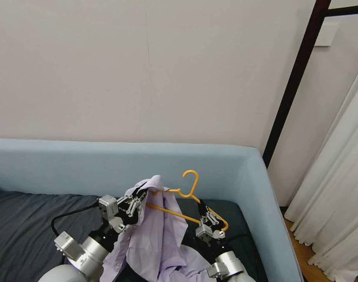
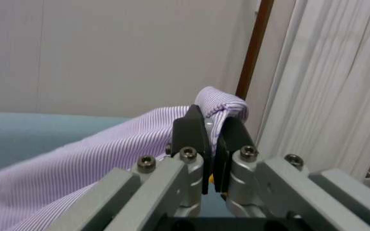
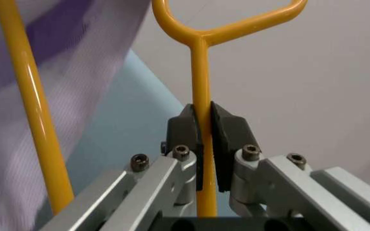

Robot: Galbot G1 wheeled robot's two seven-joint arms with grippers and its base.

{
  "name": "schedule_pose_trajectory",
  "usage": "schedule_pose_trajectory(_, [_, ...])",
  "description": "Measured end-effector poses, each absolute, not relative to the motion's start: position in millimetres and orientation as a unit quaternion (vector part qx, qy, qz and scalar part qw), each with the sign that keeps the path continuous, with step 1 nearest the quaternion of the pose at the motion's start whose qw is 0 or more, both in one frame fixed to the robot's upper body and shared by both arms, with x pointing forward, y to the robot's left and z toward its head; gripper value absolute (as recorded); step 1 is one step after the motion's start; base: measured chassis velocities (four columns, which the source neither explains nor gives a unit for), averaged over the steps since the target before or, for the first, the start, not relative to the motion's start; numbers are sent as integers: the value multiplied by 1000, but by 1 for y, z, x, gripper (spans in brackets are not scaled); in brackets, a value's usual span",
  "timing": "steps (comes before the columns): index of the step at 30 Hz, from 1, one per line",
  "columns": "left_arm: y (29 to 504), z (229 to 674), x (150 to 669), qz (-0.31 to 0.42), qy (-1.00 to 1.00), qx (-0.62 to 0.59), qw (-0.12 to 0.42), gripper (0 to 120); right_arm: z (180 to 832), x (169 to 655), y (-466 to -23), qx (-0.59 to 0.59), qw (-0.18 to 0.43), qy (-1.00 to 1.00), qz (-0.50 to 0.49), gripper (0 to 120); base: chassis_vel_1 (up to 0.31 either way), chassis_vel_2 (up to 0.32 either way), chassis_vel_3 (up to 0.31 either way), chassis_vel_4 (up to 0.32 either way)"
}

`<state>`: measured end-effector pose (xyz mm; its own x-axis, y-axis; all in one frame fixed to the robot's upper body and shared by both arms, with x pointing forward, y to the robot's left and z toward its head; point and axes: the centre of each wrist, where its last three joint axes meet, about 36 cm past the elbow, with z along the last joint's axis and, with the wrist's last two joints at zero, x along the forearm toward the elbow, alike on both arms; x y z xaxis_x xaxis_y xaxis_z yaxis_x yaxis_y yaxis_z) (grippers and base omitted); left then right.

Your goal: Pick up the clothes from the sofa and hang them on the clothes hanger.

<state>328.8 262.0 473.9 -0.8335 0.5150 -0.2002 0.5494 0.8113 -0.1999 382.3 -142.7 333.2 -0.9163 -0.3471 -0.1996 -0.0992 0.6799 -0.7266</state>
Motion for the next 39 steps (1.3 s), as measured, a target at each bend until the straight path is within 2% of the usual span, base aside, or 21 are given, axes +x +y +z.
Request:
schedule_pose_trajectory(11, [260, 444, 329, -101, 952, 285, 45, 0, 363, 397, -140, -112, 180, 921, -326, 4, 0, 0, 0, 0])
schedule_pose_trajectory(18, [255, 457, 332, -111, 947, 295, 62, 0, 339, 398, -149, -105, 152, 905, -384, 4, 0, 0, 0, 0])
schedule_pose_trajectory(24, [252, 452, 331, -111, 944, 306, 56, 0, 321, 391, -142, -119, 142, 899, -397, 4, 0, 0, 0, 0])
schedule_pose_trajectory(29, [247, 433, 330, -107, 944, 309, 40, 0, 327, 393, -125, -133, 168, 907, -362, 4, 0, 0, 0, 0])
schedule_pose_trajectory(39, [249, 417, 335, -98, 950, 296, 29, 0, 348, 400, -127, -136, 207, 916, -316, 4, 0, 0, 0, 0])
